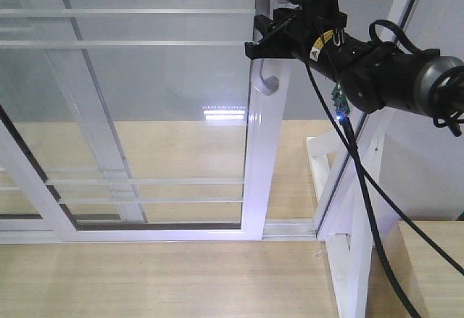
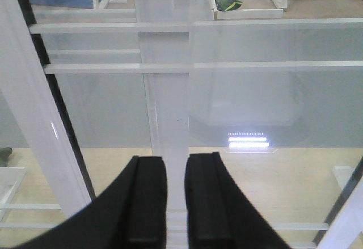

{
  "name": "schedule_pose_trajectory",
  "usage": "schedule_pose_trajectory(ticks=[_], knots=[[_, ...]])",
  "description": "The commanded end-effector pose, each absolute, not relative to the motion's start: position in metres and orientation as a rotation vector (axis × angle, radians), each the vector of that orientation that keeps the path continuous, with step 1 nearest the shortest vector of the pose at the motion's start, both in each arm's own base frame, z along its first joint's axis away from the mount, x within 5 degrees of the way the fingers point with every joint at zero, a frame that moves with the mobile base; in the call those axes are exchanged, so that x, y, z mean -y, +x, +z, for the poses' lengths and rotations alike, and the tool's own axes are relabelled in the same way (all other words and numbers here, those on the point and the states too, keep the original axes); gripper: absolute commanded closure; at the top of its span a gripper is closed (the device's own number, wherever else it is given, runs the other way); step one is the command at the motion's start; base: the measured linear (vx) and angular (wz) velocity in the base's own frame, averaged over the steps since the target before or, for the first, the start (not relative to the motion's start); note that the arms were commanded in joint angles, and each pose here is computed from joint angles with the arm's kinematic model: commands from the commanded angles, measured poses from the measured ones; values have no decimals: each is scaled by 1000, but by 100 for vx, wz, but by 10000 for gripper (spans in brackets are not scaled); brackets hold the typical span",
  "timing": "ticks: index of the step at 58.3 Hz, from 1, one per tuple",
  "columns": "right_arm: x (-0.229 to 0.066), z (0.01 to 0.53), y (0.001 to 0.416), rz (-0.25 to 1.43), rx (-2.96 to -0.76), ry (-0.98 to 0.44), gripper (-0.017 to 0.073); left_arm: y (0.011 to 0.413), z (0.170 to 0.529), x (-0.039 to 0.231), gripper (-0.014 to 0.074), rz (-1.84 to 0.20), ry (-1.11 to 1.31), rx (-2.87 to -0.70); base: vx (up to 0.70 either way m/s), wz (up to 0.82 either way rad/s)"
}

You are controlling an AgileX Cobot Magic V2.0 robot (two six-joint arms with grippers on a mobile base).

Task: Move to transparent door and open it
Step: 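Pull the handle with the right gripper, sliding the door open partway, then release the handle with the right gripper and grasp it with the left gripper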

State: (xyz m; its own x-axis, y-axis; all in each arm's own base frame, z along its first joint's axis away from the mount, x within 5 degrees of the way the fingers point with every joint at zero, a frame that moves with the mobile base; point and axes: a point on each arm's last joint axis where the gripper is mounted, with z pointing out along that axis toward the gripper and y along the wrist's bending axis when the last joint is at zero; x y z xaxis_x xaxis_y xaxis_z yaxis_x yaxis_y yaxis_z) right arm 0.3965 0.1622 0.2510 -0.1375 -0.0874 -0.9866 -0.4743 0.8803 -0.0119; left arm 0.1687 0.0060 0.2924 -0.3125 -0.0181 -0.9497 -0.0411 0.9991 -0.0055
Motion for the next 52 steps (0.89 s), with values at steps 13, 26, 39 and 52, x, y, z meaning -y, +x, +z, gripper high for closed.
schedule_pose_trajectory(ticks=[13, 26, 39, 52], knots=[[-147, 330, 349, 369, -1544, -387, 281, 172, 309, -5, 321, 11, -38, -1772, 0, 0], [-114, 329, 280, 296, -1694, -386, 281, 173, 309, 6, 321, -36, 19, -1772, 0, 0], [-89, 326, 223, 296, -1722, -343, 281, 195, 303, 39, 316, -166, 161, -1702, 0, 0], [-81, 324, 205, 284, -1733, -339, 281, 237, 276, 81, 187, -329, 220, -1659, 0, 0]])
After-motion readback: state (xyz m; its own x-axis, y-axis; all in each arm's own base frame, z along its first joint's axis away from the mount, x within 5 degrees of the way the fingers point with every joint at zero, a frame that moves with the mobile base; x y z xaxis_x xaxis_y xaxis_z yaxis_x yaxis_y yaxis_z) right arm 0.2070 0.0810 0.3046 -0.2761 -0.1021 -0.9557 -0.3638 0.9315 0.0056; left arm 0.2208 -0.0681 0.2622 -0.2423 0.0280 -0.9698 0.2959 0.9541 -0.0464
